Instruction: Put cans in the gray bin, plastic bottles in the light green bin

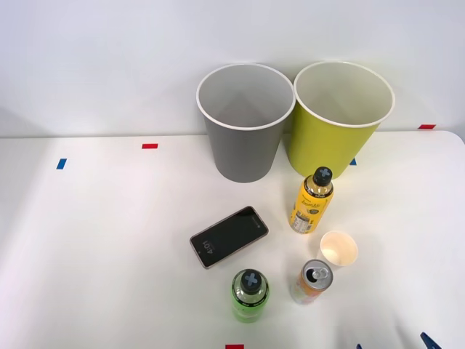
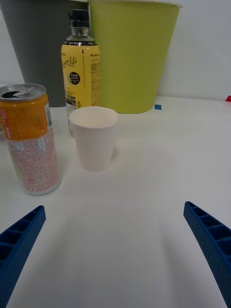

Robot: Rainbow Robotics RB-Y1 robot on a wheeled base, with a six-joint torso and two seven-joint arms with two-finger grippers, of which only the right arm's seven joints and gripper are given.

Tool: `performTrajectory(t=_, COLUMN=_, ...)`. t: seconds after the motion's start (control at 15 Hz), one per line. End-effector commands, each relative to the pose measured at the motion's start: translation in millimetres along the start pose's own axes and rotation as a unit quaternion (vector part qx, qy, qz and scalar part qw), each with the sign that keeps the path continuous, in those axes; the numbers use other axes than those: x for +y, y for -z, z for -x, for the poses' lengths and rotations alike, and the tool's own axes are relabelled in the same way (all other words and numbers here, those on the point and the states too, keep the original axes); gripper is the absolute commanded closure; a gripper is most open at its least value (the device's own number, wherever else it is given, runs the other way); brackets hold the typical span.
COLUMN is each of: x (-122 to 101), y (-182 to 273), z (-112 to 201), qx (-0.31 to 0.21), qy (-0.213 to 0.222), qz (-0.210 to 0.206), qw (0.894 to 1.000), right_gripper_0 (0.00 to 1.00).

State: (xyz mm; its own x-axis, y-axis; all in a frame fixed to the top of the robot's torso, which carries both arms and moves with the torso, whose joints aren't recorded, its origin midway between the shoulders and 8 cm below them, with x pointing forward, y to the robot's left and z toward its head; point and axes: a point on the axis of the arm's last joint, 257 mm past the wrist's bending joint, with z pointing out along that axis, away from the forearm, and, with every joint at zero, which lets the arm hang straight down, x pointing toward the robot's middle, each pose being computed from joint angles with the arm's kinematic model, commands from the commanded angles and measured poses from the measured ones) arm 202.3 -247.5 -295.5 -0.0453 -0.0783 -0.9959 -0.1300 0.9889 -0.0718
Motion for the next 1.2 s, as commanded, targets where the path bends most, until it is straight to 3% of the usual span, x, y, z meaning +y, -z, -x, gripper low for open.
performTrajectory(t=0.07, x=-3.0, y=0.3, z=2.0, qx=-0.004, qy=-0.004, qz=-0.002, qw=1.000, right_gripper_0=0.00)
performTrajectory(t=0.53, x=-16.5, y=-1.0, z=9.1, qx=-0.016, qy=0.012, qz=-0.009, qw=1.000, right_gripper_0=0.00)
performTrajectory(t=0.8, x=-27.5, y=-18.2, z=26.4, qx=-0.040, qy=0.019, qz=0.016, qw=0.999, right_gripper_0=0.00)
performTrajectory(t=1.2, x=-44.3, y=-51.1, z=45.1, qx=-0.071, qy=-0.027, qz=0.013, qw=0.997, right_gripper_0=0.00)
